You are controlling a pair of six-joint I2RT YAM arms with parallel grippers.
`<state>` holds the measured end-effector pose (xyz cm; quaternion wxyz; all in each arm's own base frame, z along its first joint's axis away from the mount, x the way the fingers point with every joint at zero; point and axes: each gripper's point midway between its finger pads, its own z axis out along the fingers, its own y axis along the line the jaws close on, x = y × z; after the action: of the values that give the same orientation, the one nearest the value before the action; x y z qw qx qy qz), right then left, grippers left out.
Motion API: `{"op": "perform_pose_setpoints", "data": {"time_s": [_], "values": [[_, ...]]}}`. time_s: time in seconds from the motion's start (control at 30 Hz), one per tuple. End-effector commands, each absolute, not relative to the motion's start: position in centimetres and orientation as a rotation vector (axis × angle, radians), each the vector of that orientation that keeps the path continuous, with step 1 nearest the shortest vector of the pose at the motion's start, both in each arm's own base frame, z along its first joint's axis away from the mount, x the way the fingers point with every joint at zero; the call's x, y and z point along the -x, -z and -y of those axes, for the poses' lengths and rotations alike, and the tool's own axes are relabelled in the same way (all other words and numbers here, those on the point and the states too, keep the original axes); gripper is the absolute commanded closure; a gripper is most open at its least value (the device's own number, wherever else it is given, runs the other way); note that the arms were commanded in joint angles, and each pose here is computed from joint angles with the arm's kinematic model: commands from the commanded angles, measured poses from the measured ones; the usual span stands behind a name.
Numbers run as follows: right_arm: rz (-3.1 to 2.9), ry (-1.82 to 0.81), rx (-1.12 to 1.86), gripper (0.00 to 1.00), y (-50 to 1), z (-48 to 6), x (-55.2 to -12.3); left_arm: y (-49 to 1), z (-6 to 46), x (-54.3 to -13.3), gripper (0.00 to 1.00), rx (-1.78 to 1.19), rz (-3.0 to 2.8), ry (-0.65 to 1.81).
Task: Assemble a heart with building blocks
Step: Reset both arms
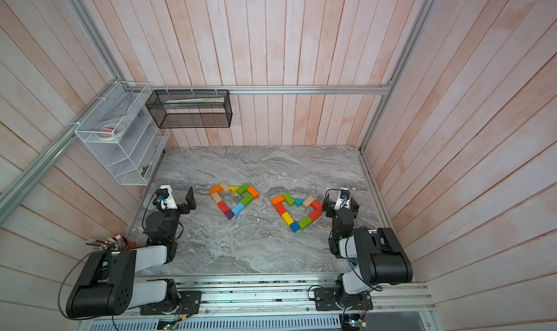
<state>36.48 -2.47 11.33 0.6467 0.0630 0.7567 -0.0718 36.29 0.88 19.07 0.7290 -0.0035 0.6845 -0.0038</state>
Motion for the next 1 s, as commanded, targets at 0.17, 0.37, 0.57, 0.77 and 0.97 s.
{"op": "perform_pose_setpoints", "data": {"time_s": [0.17, 0.37, 0.57, 0.77, 0.97], "values": [[-1.644, 0.127, -0.149, 0.02, -13.1, 2.7, -37.0, -17.3, -1.2, -36.2, 0.00, 0.026, -1.639, 0.001], [-1.646, 0.125, -0.146, 0.02, -13.1, 2.6, -37.0, -15.0, -0.3, -36.5, 0.00, -0.006, -1.594, 0.033], [-1.644, 0.127, -0.147, 0.02, -13.2, 2.7, -37.1, -13.9, -0.1, -37.3, 0.00, -0.021, -1.616, 0.038], [-1.645, 0.126, -0.147, 0.02, -13.1, 2.7, -37.0, -13.0, -0.6, -38.9, 0.00, 0.011, -1.692, 0.028], [-1.644, 0.125, -0.147, 0.02, -13.2, 2.7, -37.1, -13.0, -0.6, -38.8, 0.00, 0.008, -1.687, 0.027]]}}
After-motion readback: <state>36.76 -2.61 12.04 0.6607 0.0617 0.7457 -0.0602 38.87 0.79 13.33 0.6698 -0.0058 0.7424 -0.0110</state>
